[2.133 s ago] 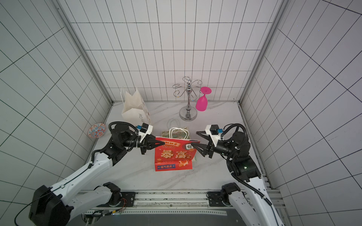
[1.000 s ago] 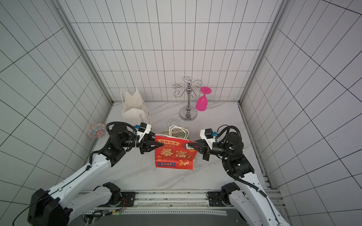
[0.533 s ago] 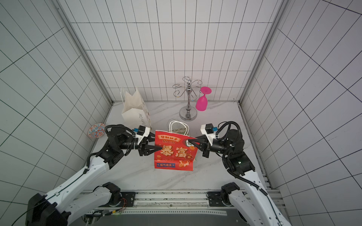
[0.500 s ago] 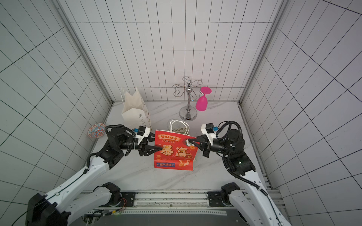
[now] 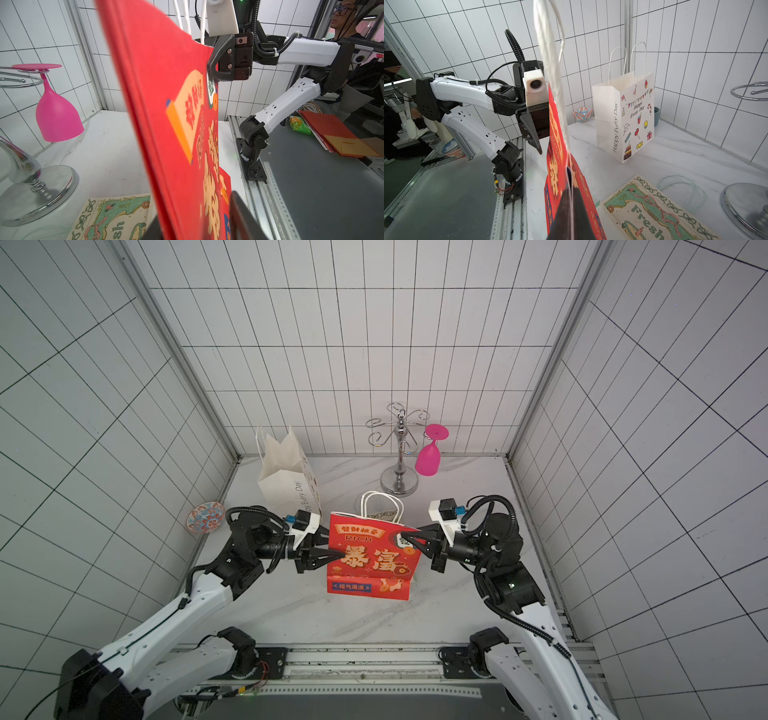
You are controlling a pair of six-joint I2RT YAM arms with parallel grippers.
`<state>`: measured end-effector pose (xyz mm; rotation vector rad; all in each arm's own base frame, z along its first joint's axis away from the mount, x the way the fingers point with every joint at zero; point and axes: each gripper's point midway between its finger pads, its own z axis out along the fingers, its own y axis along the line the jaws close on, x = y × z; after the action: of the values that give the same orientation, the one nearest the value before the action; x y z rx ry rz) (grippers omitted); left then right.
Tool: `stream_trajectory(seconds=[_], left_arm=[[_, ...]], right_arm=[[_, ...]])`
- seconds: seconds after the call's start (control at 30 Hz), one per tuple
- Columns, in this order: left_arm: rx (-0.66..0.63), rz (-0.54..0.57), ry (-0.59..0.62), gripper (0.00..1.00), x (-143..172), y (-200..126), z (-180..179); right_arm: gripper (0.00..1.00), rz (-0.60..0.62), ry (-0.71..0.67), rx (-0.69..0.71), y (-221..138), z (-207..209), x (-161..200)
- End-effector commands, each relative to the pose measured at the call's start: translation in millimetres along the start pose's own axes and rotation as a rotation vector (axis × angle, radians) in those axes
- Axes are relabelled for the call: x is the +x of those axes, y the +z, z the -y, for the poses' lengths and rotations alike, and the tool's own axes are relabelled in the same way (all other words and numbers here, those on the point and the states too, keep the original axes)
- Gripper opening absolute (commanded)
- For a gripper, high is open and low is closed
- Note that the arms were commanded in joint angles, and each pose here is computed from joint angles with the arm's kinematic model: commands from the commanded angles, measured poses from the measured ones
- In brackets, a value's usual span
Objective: Put away the paper bag
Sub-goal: Press the paper bag.
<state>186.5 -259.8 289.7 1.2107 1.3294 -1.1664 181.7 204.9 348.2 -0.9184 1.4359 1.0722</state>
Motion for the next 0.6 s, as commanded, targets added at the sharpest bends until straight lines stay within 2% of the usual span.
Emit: stream_trajectory(seconds=[0.0,0.07,0.1,0.13,0.17,0.33,0.4,0.43,0.5,0.57], left_arm=[[-0.012,-0.018,0.004,0.56,9,0,-2],[0.006,-0.031,0.001,0.5,13,1,1],[0.012,-0.037,0.002,0.37,14,2,2],[0.019,-0.043,0.005,0.14,15,2,3],[0.019,-0.046,0.01,0.0,15,2,3],[0.026,-0.046,0.018,0.0,15,2,5],[-0.003,-0.053,0.018,0.52,18,2,1],[-0.012,-0.055,0.019,0.61,20,2,0],[-0.009,-0.057,0.022,0.64,21,2,1],[0.004,-0.06,0.023,0.58,22,2,2]], right_arm=[[0.0,0.084,-0.111,0.006,-11,-16,-49],[0.0,0.094,-0.118,0.022,-13,-15,-54],[0.0,0.099,-0.121,0.033,-14,-15,-56],[0.0,0.103,-0.12,0.047,-14,-13,-58],[0.0,0.106,-0.117,0.06,-15,-11,-58],[0.0,0.114,-0.12,0.067,-17,-12,-63],[0.0,0.118,-0.122,0.067,-18,-13,-65],[0.0,0.121,-0.122,0.064,-18,-14,-66],[0.0,0.127,-0.124,0.057,-19,-17,-70],[0.0,0.133,-0.129,0.055,-20,-19,-72]])
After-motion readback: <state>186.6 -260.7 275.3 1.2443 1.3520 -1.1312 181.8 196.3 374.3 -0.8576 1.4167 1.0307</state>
